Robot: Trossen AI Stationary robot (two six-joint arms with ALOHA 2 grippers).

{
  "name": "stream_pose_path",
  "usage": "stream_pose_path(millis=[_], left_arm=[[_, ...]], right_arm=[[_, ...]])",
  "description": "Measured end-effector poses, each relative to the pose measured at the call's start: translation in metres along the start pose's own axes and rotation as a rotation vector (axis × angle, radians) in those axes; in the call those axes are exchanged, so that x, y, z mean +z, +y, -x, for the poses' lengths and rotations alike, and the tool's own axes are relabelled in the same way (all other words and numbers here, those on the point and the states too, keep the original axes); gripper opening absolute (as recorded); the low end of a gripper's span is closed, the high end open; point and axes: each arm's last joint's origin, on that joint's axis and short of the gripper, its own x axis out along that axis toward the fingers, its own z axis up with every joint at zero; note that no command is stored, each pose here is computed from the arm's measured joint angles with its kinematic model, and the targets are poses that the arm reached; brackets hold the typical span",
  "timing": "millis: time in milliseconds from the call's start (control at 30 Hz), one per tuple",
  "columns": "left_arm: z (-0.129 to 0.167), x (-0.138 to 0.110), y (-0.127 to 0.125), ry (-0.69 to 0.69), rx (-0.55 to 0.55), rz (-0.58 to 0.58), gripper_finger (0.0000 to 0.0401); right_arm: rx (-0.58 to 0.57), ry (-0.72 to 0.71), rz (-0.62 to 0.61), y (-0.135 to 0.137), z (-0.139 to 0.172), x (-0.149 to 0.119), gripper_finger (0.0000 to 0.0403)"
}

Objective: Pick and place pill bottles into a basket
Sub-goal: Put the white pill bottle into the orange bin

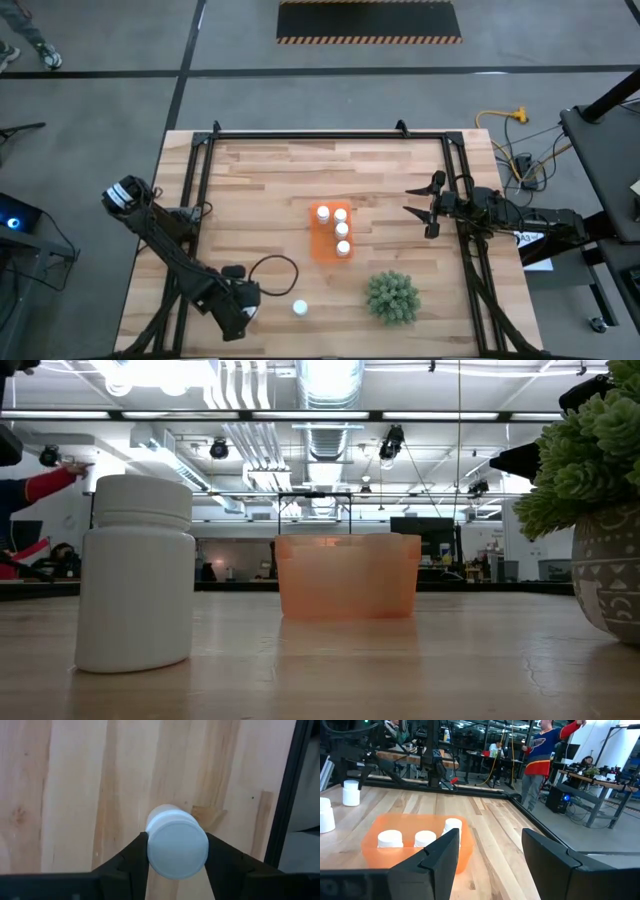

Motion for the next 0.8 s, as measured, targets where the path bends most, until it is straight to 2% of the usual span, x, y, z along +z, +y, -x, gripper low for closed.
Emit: stream_pose_path(millis=[133, 267, 567, 800], left_arm=[[0.004, 0.005, 0.004, 0.012, 0.005, 0.011, 0.0141], [0.016, 0.015, 0.005, 0.022, 0.029, -0.027, 0.0141], [0.045, 0.051, 0.014, 0.016, 0.060, -0.112, 0.0141], [0.062, 0.076, 0.031, 0.014, 0.096, -0.156, 0.0141]], right_arm=[[0.000, 0.000, -0.001, 0.000, 0.000, 0.000, 0.0206], [0.000, 0.000, -0.002, 0.000, 0.000, 0.000, 0.0206], [0.000, 0.000, -0.002, 0.000, 0.000, 0.000, 0.0206], [0.000, 0.000, 0.000, 0.000, 0.000, 0.000, 0.0206]])
